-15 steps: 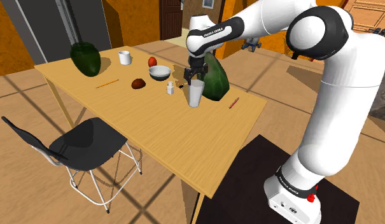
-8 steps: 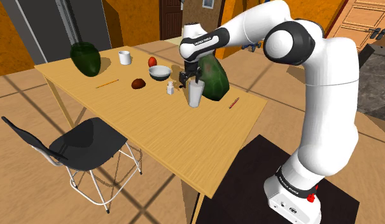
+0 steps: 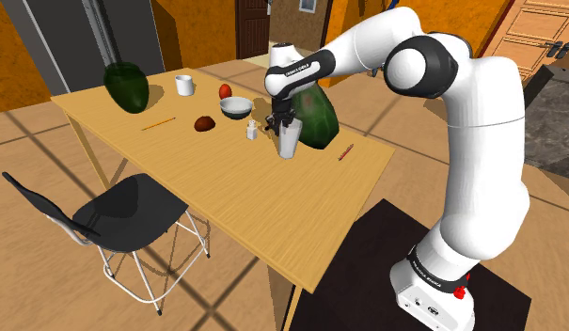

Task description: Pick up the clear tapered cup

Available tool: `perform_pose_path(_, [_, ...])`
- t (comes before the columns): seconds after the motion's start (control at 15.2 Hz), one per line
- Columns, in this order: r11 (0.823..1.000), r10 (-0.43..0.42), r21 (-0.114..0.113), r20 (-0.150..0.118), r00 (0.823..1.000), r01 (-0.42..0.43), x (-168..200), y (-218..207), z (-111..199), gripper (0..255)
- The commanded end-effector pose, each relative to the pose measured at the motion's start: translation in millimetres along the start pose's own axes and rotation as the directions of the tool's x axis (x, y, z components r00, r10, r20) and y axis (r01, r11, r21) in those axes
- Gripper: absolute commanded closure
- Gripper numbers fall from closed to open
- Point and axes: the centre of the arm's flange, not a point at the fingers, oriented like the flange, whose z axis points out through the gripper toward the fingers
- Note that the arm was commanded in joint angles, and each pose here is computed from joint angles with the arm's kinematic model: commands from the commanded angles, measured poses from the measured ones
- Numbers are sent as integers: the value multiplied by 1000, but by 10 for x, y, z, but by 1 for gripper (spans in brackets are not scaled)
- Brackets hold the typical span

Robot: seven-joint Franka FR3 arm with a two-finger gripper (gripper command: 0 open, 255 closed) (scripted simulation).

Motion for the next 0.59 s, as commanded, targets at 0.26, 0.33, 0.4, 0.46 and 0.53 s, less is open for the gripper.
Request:
perform_pose_path(0.26, [1000,0,0,0,1000,0,-2,-3,5,255])
perform_pose_path(0.33, [1000,0,0,0,1000,0,-2,-1,5,255])
perform_pose_path(0.4, [1000,0,0,0,1000,0,0,-1,4,255])
perform_pose_path(0.46, [1000,0,0,0,1000,0,6,4,6,255])
perform_pose_path(0.53, [1000,0,0,0,1000,0,6,9,-46,255])
